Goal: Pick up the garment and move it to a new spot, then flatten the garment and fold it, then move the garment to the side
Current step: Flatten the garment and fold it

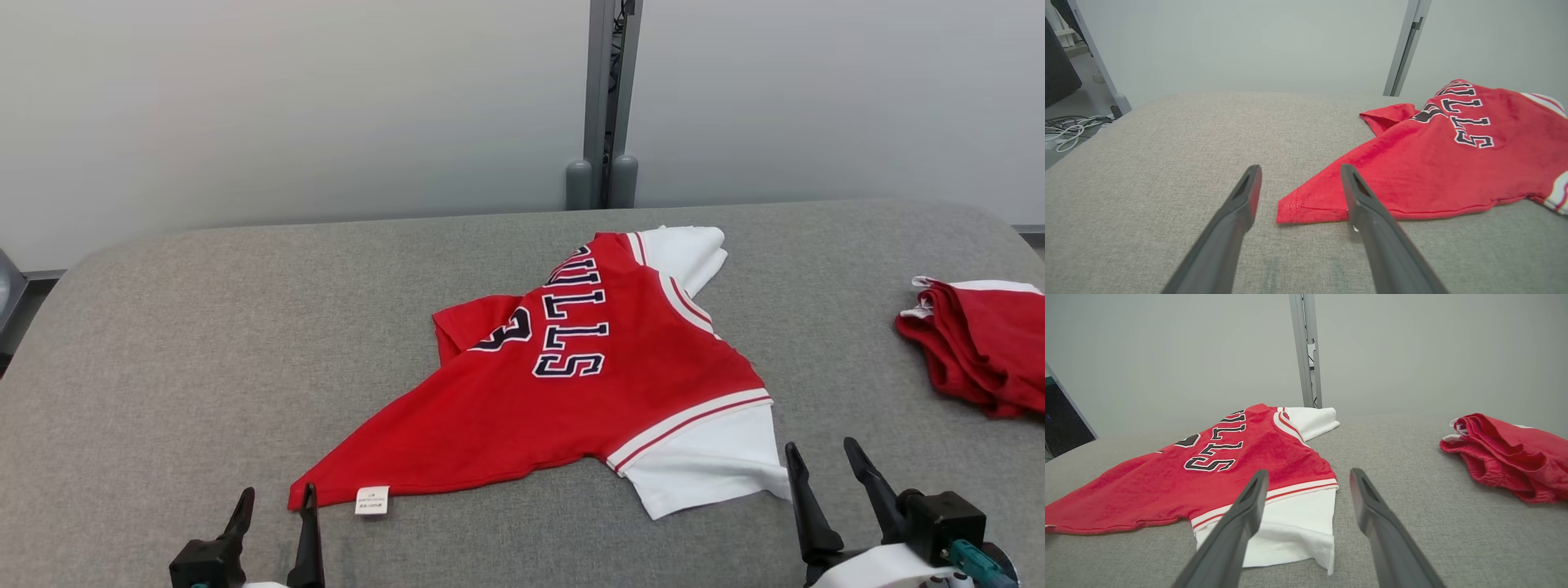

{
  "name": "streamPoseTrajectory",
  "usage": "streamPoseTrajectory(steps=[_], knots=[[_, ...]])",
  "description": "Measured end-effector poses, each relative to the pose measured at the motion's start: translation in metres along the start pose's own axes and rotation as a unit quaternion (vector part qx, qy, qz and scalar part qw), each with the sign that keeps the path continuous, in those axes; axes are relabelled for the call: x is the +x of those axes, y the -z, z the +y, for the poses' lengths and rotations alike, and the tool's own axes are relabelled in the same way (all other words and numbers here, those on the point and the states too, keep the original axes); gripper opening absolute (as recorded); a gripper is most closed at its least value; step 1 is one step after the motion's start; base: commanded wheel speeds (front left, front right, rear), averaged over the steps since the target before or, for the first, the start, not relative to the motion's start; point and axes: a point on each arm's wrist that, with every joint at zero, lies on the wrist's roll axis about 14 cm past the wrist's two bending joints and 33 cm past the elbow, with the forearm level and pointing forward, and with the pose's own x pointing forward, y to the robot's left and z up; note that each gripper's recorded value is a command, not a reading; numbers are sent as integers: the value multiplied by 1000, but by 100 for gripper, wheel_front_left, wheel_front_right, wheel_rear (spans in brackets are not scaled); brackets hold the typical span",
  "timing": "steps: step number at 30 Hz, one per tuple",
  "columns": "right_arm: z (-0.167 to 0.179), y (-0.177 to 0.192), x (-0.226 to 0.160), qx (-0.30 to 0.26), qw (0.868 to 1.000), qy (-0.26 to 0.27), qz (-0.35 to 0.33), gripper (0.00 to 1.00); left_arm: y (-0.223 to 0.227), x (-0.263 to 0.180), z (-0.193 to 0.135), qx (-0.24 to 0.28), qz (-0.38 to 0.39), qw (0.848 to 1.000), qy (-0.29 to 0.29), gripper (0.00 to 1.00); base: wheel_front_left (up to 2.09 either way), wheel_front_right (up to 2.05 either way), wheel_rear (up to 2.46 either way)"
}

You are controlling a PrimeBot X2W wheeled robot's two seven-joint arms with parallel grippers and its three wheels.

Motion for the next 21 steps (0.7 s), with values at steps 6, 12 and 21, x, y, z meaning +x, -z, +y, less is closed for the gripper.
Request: streamPoseTrajectory(steps=[6,12,21], knots=[[4,6,-3,9,1000,-4,9,100,1,-4,-2,0,0,1000,1,100,0,0,0],[2,26,-4,12,999,-1,40,100,7,-3,-4,-2,10,1000,3,100,0,0,0],[-6,66,6,17,994,11,108,100,18,14,-9,-6,32,999,8,100,0,0,0]])
